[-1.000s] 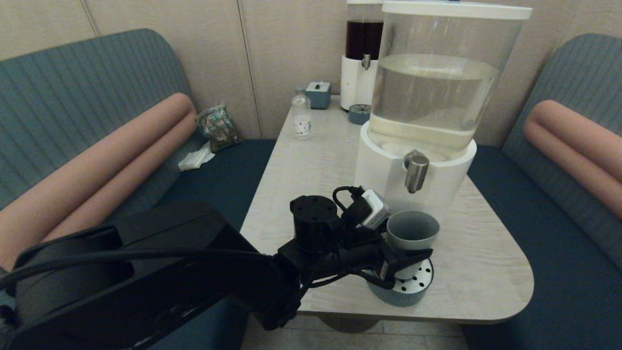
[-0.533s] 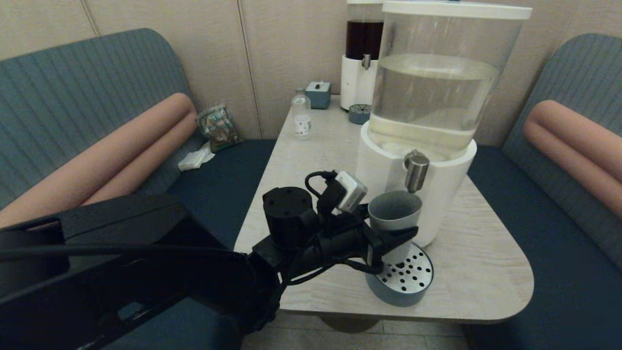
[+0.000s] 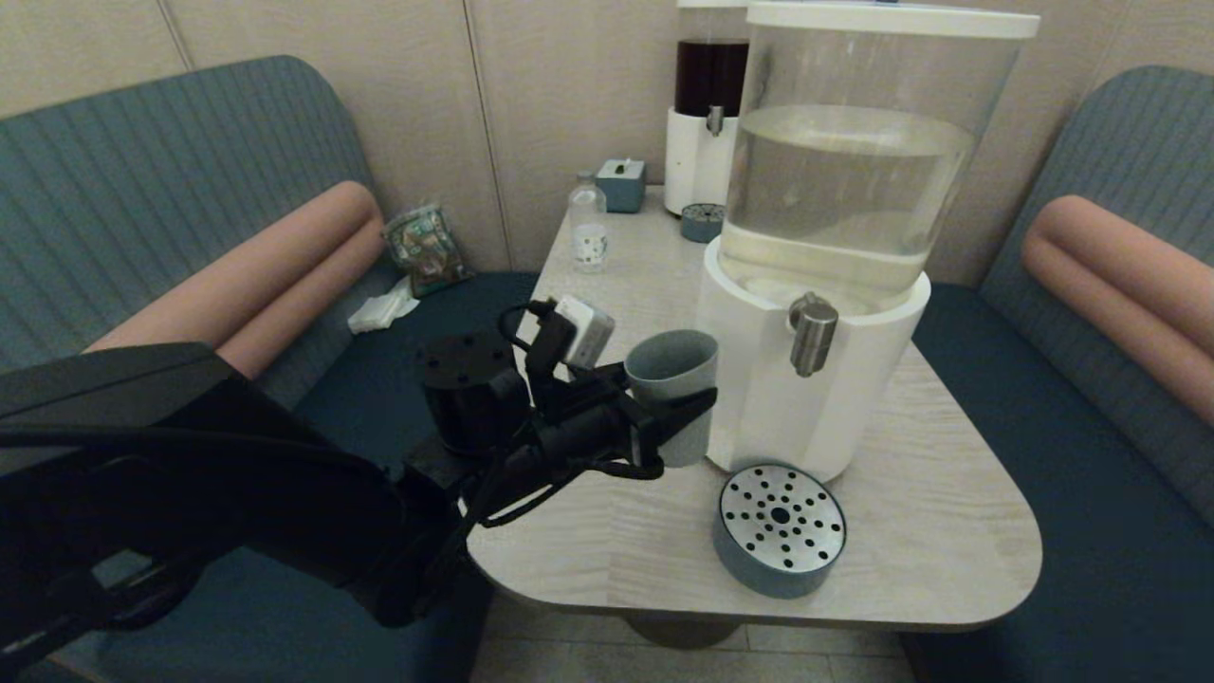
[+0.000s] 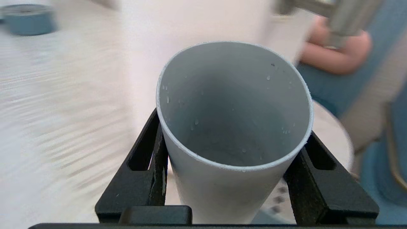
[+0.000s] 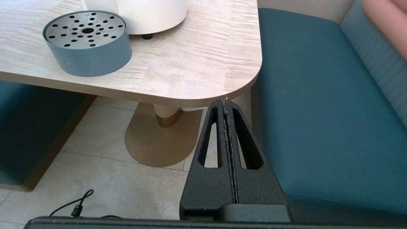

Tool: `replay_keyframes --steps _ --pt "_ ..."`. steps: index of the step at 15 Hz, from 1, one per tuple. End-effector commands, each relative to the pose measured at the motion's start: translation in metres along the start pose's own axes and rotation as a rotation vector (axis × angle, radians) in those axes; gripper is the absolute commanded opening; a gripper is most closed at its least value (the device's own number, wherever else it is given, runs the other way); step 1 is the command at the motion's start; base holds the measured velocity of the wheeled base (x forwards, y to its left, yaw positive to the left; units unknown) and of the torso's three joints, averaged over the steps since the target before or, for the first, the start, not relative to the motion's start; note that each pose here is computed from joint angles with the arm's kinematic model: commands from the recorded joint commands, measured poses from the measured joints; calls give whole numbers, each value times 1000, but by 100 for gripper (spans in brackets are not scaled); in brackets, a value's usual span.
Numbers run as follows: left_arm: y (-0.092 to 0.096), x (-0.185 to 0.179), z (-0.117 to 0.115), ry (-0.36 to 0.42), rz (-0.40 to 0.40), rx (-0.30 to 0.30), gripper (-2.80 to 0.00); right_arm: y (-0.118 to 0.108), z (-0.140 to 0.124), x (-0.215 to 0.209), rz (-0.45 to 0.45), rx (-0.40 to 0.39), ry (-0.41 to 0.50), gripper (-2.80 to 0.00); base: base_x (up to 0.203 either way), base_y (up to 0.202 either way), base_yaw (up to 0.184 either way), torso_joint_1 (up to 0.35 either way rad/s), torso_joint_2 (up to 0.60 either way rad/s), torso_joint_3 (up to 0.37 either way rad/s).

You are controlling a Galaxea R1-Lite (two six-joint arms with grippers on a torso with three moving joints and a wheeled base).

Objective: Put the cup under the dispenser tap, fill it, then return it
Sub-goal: Place the cup next to the water dispenser

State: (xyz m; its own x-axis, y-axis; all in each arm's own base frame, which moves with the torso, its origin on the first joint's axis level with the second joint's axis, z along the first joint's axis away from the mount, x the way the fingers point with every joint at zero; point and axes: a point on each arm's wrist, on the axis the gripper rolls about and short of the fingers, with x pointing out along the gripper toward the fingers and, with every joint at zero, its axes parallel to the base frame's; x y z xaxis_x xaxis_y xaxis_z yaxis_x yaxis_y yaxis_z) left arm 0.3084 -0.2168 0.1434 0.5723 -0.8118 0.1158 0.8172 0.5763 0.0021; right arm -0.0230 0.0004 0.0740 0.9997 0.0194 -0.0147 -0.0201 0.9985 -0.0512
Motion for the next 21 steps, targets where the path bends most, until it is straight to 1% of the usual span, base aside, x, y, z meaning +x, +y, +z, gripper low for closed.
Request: replay_keyframes --steps 1,2,3,6,7,9,12,14,16,18,21 --pt "9 -11 11 -20 33 11 -280 0 0 0 1 -1 -1 -280 0 0 0 0 0 0" --pt "13 -15 11 -19 48 13 -280 0 0 0 0 -1 -2 -280 0 0 0 0 0 0" --pt "25 -21 12 -19 86 16 -280 0 0 0 1 -1 -1 -280 0 0 0 0 0 0" --pt "76 -39 9 -15 233 32 -280 0 0 0 1 -1 -1 -280 0 0 0 0 0 0" --pt "88 -41 5 -13 262 34 -280 0 0 0 0 -1 -2 -280 0 0 0 0 0 0" --pt "118 -44 -13 3 326 32 -280 0 0 0 1 -1 -1 -280 0 0 0 0 0 0" --pt "151 -44 -30 -8 382 41 -280 0 0 0 1 -1 -2 -280 0 0 0 0 0 0" --pt "163 -39 -46 -1 391 35 -280 0 0 0 1 -1 -1 -280 0 0 0 0 0 0" --pt "171 -34 -63 12 393 27 -280 0 0 0 1 -1 -1 -280 0 0 0 0 0 0" --pt "177 -28 -75 11 393 23 -280 0 0 0 0 -1 -2 -280 0 0 0 0 0 0" --pt "180 -25 -81 12 393 20 -280 0 0 0 0 -1 -2 -280 0 0 0 0 0 0"
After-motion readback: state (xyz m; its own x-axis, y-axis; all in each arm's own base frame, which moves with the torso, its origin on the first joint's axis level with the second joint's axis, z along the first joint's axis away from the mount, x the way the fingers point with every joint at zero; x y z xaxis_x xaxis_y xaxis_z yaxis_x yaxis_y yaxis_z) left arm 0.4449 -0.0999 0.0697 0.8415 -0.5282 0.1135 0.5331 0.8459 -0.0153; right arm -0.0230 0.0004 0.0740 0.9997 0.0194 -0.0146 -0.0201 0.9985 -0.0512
